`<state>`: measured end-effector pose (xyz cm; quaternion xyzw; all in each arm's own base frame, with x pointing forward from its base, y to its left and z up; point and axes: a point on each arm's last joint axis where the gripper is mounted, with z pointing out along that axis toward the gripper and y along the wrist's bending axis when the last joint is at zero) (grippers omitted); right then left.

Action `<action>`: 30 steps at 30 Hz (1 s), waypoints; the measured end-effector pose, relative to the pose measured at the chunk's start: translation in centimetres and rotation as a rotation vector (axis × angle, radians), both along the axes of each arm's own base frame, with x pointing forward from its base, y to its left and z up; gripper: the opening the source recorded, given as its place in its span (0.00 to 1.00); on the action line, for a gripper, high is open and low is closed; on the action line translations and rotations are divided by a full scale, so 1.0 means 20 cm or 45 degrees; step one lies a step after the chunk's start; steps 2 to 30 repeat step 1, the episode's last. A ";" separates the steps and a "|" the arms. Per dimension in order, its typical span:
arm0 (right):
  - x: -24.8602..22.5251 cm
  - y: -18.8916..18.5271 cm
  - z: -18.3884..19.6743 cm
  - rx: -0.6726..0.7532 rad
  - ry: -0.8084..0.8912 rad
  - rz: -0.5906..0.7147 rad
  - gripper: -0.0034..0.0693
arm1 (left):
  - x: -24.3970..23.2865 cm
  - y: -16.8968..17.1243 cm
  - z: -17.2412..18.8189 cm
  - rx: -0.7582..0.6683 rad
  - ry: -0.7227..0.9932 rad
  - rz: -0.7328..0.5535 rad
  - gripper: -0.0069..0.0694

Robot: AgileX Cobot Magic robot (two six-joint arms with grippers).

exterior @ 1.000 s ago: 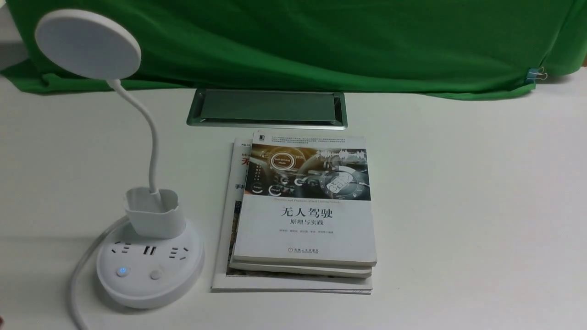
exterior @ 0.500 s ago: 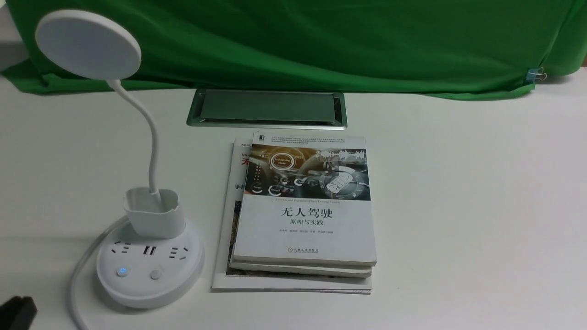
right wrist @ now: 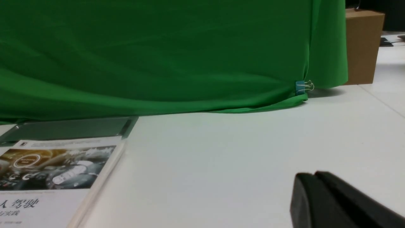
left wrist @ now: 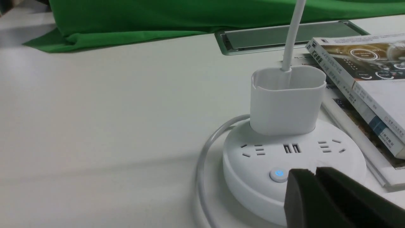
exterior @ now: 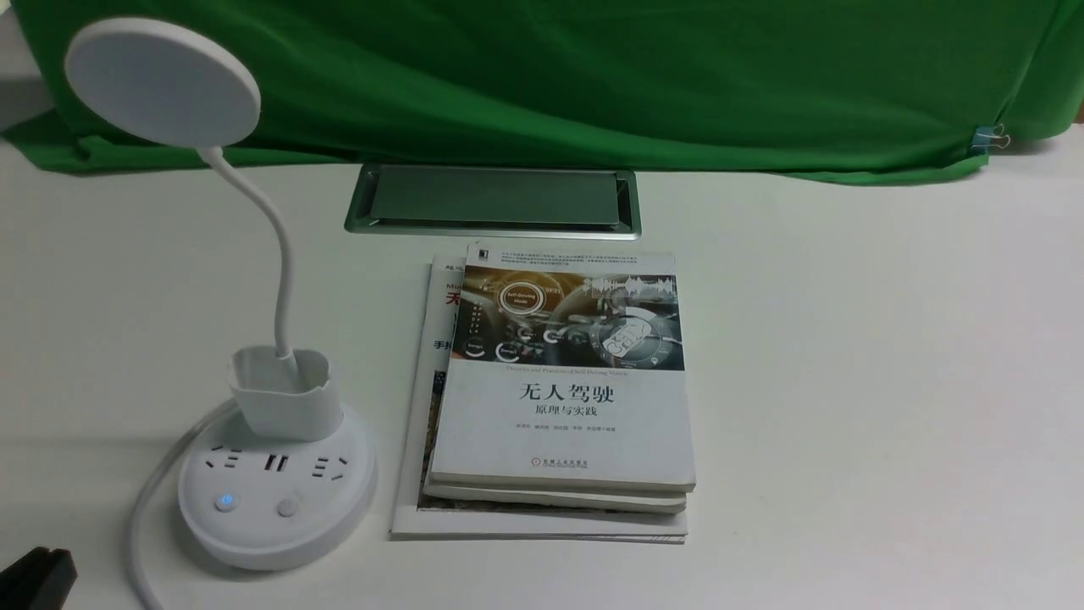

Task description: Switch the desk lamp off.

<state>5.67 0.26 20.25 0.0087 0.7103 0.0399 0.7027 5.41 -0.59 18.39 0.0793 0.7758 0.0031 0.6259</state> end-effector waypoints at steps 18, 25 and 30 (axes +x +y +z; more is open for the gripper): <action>0.00 0.00 0.00 0.000 0.000 0.000 0.10 | 0.00 0.00 0.00 0.000 -0.001 0.000 0.11; 0.00 0.00 0.00 0.000 0.000 0.000 0.10 | 0.00 0.00 0.00 0.000 -0.001 0.000 0.11; 0.00 0.00 0.00 0.000 0.000 0.000 0.10 | 0.00 0.00 0.00 0.000 -0.001 0.000 0.11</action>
